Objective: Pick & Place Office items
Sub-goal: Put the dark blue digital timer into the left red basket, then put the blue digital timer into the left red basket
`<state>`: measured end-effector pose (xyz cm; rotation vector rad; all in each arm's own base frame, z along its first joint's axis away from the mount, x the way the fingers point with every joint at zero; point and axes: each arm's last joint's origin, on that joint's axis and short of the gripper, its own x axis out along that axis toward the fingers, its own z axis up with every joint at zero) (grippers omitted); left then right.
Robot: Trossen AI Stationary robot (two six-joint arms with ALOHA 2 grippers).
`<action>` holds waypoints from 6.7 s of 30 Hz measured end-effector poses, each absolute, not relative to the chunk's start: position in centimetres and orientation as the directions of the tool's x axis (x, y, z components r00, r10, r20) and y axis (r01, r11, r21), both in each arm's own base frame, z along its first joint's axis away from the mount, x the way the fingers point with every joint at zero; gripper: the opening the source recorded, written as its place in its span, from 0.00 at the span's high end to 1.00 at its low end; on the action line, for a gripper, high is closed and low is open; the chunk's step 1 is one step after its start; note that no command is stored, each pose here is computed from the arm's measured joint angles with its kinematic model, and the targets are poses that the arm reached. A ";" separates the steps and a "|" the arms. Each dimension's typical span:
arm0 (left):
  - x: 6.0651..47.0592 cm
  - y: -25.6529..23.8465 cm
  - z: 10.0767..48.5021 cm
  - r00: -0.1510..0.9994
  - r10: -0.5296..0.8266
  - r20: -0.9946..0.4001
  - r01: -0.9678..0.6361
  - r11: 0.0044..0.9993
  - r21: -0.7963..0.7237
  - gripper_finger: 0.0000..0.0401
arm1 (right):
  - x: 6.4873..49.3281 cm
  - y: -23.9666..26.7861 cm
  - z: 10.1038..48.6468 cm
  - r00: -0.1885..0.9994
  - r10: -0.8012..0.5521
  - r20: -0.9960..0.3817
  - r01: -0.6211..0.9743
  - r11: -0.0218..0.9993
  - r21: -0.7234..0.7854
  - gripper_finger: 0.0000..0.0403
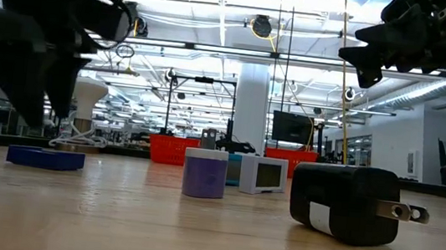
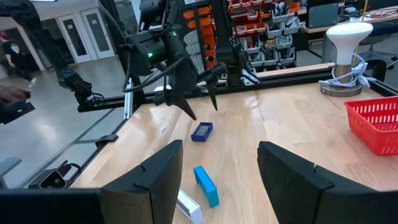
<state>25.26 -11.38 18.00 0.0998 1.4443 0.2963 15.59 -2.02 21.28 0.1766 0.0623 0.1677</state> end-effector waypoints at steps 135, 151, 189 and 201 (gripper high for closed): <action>29.0 18.0 16.4 0.469 0.645 -0.604 -0.874 0.438 -0.212 0.64 | 15.6 -2.2 21.2 0.990 0.132 -0.055 -0.124 0.984 0.130 0.51; 28.9 18.0 16.4 0.461 0.648 -0.606 -0.874 0.452 -0.181 0.52 | 15.6 -2.2 21.2 0.991 0.119 -0.056 -0.111 0.985 0.129 0.51; 36.5 -9.6 20.3 0.669 0.229 -0.707 -0.314 0.949 0.011 0.33 | 15.6 -2.2 21.5 0.993 0.119 -0.026 -0.114 0.982 0.153 0.51; 37.9 -10.3 15.0 0.569 0.195 -0.799 -0.338 0.941 -0.011 0.35 | 15.6 -2.2 21.4 0.992 0.119 -0.034 -0.112 0.981 0.155 0.51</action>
